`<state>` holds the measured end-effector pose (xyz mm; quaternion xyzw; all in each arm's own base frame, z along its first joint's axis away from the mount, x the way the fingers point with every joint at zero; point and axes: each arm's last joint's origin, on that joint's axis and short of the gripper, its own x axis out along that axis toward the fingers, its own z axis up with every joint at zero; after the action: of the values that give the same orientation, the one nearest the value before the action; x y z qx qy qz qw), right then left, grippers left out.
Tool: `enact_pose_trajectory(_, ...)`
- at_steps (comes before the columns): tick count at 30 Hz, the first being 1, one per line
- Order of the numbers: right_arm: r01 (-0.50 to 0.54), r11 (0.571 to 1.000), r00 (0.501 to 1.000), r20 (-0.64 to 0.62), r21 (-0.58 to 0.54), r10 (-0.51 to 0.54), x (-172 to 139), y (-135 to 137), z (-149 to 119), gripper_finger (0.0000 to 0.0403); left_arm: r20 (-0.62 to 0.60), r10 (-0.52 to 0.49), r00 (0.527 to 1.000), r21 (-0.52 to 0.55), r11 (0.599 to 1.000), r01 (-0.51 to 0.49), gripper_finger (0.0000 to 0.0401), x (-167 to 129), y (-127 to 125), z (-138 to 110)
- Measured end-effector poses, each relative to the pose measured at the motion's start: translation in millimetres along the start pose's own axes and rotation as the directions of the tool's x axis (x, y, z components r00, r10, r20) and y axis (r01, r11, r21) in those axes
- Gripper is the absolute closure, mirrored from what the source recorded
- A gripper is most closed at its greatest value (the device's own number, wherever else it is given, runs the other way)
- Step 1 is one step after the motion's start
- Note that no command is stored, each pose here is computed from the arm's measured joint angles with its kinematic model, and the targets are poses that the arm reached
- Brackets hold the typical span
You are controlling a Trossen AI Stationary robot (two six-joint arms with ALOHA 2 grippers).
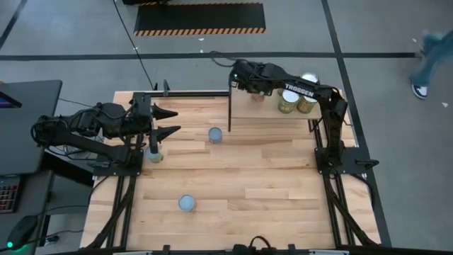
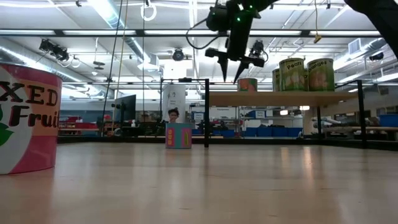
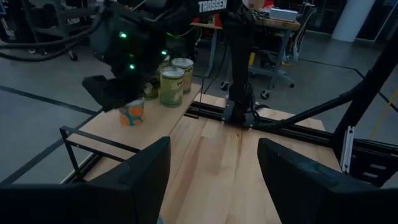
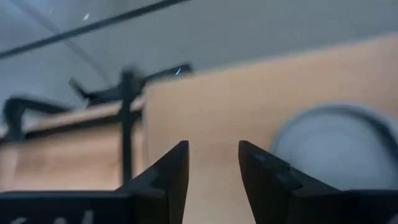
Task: Pick and place cans onto a shelf
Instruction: Put the small canned oranges on the shelf
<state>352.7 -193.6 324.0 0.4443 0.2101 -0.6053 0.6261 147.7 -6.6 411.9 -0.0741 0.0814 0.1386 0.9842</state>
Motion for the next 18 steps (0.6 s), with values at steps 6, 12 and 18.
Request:
enact_pose_trajectory(6, -0.018, 0.993, 1.0, -0.001, -0.117, 0.018, -5.3, -2.2, 16.6, 0.0266, -0.002, 0.0, 1.0, -0.025, 1.0, 0.0, 0.0154, 0.0, 0.0, -0.2)
enact_pose_trajectory(12, 0.051, 0.962, 0.999, 0.014, -0.267, -0.049, -30.6, -8.2, 23.0, 0.0278, -0.002, 0.0, 1.0, -0.025, 1.0, -0.001, 0.0154, 0.0, 0.1, -0.2)
enact_pose_trajectory(18, 0.141, 0.91, 0.985, -0.041, -0.389, -0.17, -27.5, -20.6, 15.1, 0.0287, -0.002, 0.0, 1.0, -0.024, 1.0, -0.001, 0.0154, 0.0, 0.0, -0.2)
